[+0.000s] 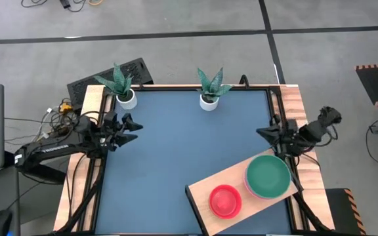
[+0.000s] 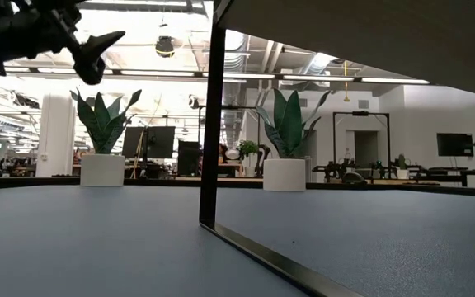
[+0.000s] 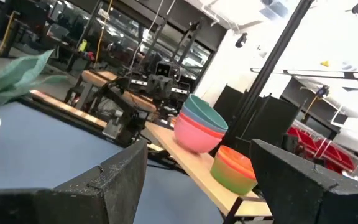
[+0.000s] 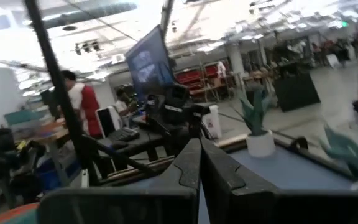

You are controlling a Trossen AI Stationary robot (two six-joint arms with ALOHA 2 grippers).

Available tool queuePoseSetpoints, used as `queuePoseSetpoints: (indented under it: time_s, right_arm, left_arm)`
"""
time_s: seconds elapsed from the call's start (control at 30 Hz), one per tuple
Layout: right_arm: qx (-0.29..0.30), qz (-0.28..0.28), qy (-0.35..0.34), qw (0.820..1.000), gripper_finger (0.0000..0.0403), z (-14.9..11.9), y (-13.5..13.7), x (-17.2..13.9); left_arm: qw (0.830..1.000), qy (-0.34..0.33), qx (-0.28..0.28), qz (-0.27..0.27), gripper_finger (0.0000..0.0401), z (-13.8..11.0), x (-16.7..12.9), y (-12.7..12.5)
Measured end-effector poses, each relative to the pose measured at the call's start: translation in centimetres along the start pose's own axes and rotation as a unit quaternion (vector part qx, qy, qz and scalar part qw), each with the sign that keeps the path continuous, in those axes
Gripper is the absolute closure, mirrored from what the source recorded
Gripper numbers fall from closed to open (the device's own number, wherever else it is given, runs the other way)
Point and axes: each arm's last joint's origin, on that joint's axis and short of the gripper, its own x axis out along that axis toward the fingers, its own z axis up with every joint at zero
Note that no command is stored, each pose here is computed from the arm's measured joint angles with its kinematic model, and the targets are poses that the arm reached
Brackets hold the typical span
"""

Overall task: Place and stack bowls onto a shelf
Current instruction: Return to Home Position

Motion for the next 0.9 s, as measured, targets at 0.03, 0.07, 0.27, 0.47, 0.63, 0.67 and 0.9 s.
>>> queuePoseSetpoints:
  time_s: [0.03, 0.07, 0.27, 0.47, 0.63, 0.67, 0.9]
  right_arm:
    - [0.004, -0.009, 0.004, 1.0, 0.0371, -0.6, -0.1, 0.1]
    - [0.008, -0.019, 0.008, 1.0, 0.0371, -1.3, -0.3, 0.2]
    - [0.008, -0.055, 0.006, 0.998, 0.0371, -2.4, -1.0, 0.6]
    - [-0.007, 0.01, -0.042, 0.999, 0.0371, -1.2, -0.9, 0.9]
    - [-0.066, 0.026, -0.109, 0.991, 0.0371, 0.2, -0.9, 0.8]
    - [-0.071, 0.009, -0.107, 0.992, 0.0371, 0.1, -1.0, 0.8]
    - [-0.055, -0.045, -0.008, 0.997, 0.0371, -3.2, -2.3, 1.4]
  left_arm:
    - [1.0, 0.0, -0.004, 0.0, 0.0132, -0.3, -0.1, 0.1]
    - [1.0, 0.002, -0.009, 0.002, 0.0132, -0.6, -0.3, 0.3]
    - [0.999, 0.012, -0.03, 0.012, 0.0132, -1.6, -0.6, 0.9]
    - [0.999, 0.021, -0.04, 0.012, 0.0132, -2.4, -0.8, 1.3]
    - [1.0, 0.016, -0.024, -0.005, 0.0132, -2.2, -0.8, 1.1]
    - [1.0, 0.017, -0.02, -0.005, 0.0132, -2.2, -0.8, 1.1]
    - [1.0, 0.018, 0.023, -0.005, 0.0132, -2.3, -0.8, 1.2]
